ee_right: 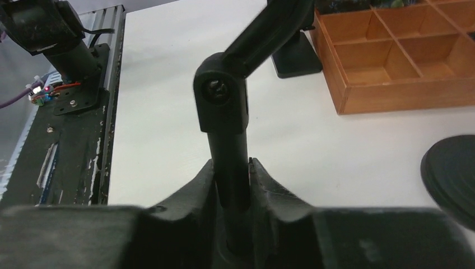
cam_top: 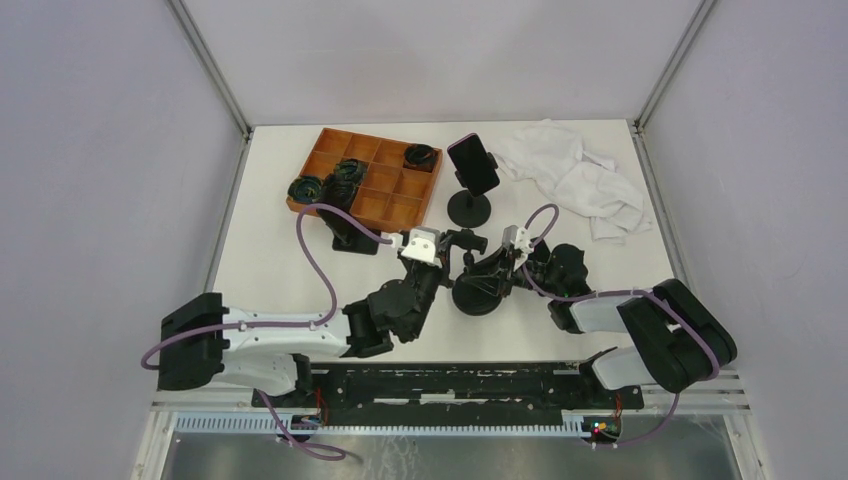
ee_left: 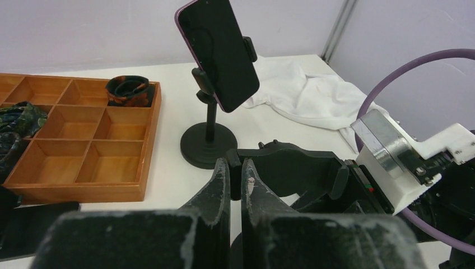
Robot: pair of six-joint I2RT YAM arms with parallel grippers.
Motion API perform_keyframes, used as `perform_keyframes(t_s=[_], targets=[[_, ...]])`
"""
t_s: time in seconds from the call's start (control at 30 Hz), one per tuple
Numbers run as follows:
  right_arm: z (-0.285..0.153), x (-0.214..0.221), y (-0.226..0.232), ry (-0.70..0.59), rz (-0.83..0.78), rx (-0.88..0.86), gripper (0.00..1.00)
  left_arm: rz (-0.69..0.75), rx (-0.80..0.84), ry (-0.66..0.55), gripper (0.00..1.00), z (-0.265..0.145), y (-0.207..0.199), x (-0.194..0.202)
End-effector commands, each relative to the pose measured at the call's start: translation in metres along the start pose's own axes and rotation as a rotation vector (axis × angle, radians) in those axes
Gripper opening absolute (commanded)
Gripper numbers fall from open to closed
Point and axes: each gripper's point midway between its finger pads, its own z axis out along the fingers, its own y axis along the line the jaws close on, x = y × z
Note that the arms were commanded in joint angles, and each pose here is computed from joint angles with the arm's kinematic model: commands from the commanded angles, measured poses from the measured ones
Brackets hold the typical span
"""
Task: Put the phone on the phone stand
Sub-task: Adjust the phone stand at the center of the board.
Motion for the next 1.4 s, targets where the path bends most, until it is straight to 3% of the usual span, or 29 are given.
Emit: perform_keyframes(t_s=[0.0,0.17,0.27,0.4,0.73,1.37], targets=[[-0.008,0.017,-0.029,0.056,0.097,0.152,0.39,-0.227,-0.009,-0.174,0.02,0.000,-0.018,-0.064],[-0.008,0.003,-0.023,0.042,0.001,0.087,0.72,-0.164,-0.080,-0.191,0.02,0.005,-0.011,-0.063],[-0.012,-0.002,-0.025,0.064,-0.068,0.067,0.82,-0.119,-0.113,-0.203,0.02,0.006,-0.004,-0.064],[-0.022,-0.006,-0.040,0.147,-0.143,0.052,0.86,-0.088,-0.154,-0.201,0.02,0.008,0.005,-0.064],[-0.056,-0.035,-0.060,0.171,-0.270,0.104,0.89,-0.063,-0.217,-0.154,0.02,0.011,0.031,-0.044],[-0.063,-0.033,-0.066,0.182,-0.266,0.130,0.90,-0.019,-0.268,-0.035,0.02,0.024,0.053,-0.005]])
